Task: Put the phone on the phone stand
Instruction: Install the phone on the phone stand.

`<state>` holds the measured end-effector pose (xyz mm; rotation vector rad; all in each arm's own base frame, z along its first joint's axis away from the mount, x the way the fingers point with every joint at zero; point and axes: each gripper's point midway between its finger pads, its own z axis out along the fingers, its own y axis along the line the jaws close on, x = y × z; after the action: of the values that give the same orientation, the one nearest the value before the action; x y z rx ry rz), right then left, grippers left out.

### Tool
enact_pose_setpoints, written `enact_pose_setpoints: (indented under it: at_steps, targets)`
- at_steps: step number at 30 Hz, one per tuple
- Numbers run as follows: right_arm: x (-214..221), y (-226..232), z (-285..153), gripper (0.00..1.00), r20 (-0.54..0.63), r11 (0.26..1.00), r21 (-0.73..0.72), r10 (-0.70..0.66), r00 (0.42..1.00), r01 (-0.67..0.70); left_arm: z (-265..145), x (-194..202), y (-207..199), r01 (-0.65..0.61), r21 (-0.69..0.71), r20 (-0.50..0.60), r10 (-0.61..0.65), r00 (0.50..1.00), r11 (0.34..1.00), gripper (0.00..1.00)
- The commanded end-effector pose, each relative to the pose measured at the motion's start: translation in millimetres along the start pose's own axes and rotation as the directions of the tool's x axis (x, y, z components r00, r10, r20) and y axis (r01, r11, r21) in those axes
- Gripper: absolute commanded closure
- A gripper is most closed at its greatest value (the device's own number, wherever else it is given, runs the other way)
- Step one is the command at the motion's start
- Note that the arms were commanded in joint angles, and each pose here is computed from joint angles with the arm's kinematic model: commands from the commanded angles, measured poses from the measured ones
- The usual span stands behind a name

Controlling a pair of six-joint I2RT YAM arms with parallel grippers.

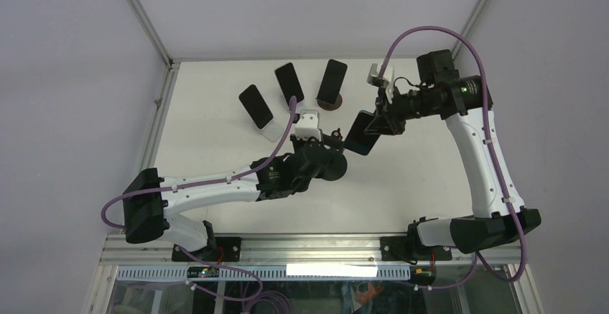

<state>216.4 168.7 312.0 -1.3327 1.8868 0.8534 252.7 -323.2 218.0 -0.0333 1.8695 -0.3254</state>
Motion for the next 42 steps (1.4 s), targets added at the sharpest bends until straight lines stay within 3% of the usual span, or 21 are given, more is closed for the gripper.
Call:
enact_pose_setpoints:
  at_steps: [1, 6, 16, 24, 30, 42]
  targets:
    - [-18, 7, -6, 1.0, 0.079, 0.999, -0.006, -0.038, 0.996, 0.039, 3, -17, -14, 0.032, 0.076, 0.046, -0.036, 0.998, 0.997, 0.9]
    - [-23, 13, -8, 1.0, 0.106, 0.998, -0.022, -0.057, 0.993, 0.06, 1, -21, -19, -0.006, 0.164, 0.046, -0.001, 0.999, 0.987, 1.0]
    - [-44, 24, -10, 1.0, 0.162, 0.993, -0.052, -0.098, 0.982, 0.108, -2, -32, -29, -0.048, 0.368, 0.083, 0.018, 0.996, 0.929, 1.0]
    - [-63, 51, 20, 1.0, 0.195, 0.961, -0.146, -0.205, 0.959, 0.236, -4, -33, -40, -0.102, 0.424, 0.099, 0.066, 0.993, 0.9, 1.0]
    - [-54, 65, 31, 1.0, 0.283, 0.865, -0.228, -0.381, 0.88, 0.447, -6, -36, -42, -0.115, 0.443, 0.11, 0.073, 0.991, 0.889, 1.0]
    - [-16, 93, 25, 1.0, 0.297, 0.673, -0.382, -0.56, 0.773, 0.634, -12, -43, -41, -0.153, 0.497, 0.128, 0.101, 0.987, 0.854, 1.0]
